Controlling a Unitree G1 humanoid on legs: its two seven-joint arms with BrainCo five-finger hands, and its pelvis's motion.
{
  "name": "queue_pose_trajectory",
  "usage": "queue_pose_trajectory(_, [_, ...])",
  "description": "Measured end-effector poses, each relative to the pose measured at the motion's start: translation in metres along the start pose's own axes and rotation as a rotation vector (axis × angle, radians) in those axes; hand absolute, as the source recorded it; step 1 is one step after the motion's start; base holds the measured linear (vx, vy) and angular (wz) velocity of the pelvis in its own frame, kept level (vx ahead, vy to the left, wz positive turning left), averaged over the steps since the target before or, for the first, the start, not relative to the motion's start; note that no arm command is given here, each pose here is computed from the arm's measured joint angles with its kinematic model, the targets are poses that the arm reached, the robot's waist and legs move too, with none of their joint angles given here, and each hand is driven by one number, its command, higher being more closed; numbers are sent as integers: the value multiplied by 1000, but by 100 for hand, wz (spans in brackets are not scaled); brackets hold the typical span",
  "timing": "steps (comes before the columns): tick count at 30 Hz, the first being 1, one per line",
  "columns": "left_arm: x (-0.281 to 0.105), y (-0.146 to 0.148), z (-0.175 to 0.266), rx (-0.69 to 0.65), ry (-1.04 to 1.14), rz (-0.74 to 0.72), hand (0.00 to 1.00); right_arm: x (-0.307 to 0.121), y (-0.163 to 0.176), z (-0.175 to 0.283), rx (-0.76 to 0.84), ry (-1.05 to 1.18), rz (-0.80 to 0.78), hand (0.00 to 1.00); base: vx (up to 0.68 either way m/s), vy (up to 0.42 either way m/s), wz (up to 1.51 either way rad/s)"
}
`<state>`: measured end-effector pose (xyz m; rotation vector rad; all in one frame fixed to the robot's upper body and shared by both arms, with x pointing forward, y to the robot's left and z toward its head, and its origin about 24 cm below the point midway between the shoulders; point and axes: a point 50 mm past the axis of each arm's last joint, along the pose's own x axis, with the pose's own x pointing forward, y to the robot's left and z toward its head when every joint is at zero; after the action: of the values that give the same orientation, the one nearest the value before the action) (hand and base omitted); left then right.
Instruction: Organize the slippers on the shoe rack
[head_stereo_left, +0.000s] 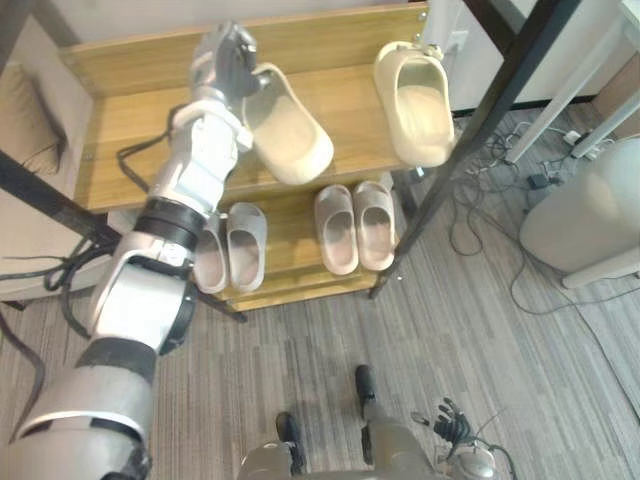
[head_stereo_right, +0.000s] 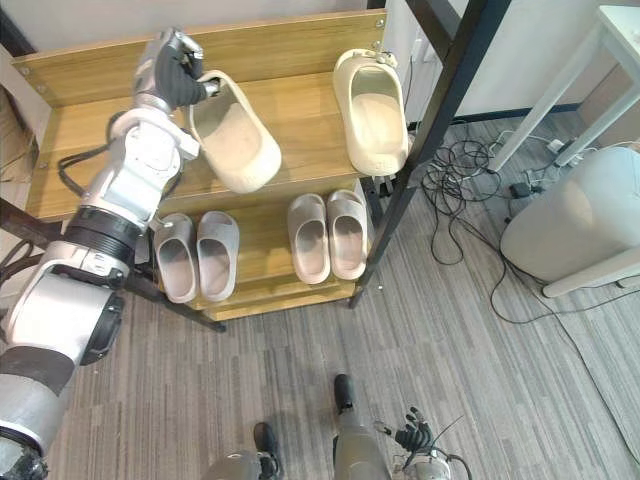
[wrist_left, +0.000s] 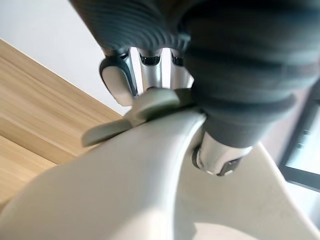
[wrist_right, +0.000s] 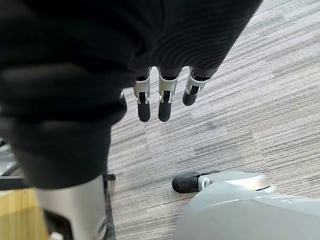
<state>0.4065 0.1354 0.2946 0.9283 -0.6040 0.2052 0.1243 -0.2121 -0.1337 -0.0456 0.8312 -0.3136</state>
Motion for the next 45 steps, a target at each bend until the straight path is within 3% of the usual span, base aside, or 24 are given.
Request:
queue_pose_trajectory(8, [4, -14, 41, -60, -104, 3, 100, -2, 20, 11, 79, -49, 22, 0, -11, 37, -16])
queue_pose_trajectory(16, [4, -13, 48, -52, -122, 33, 100, -4, 22, 15, 87, -72, 16, 0, -2, 29, -11])
queue_pose_trajectory(17, [4, -14, 50, -47, -128, 34, 0, -4, 22, 15, 87, -75, 16, 0, 0, 0, 0])
queue_pose_trajectory(30, [7, -15, 61, -54, -137, 49, 0, -6, 29, 23, 76, -118, 42, 0, 0, 0, 0])
queue_pose_trajectory(45, [7, -18, 68, -167, -112, 60, 0, -9, 33, 24, 65, -135, 65, 0, 24, 7, 4])
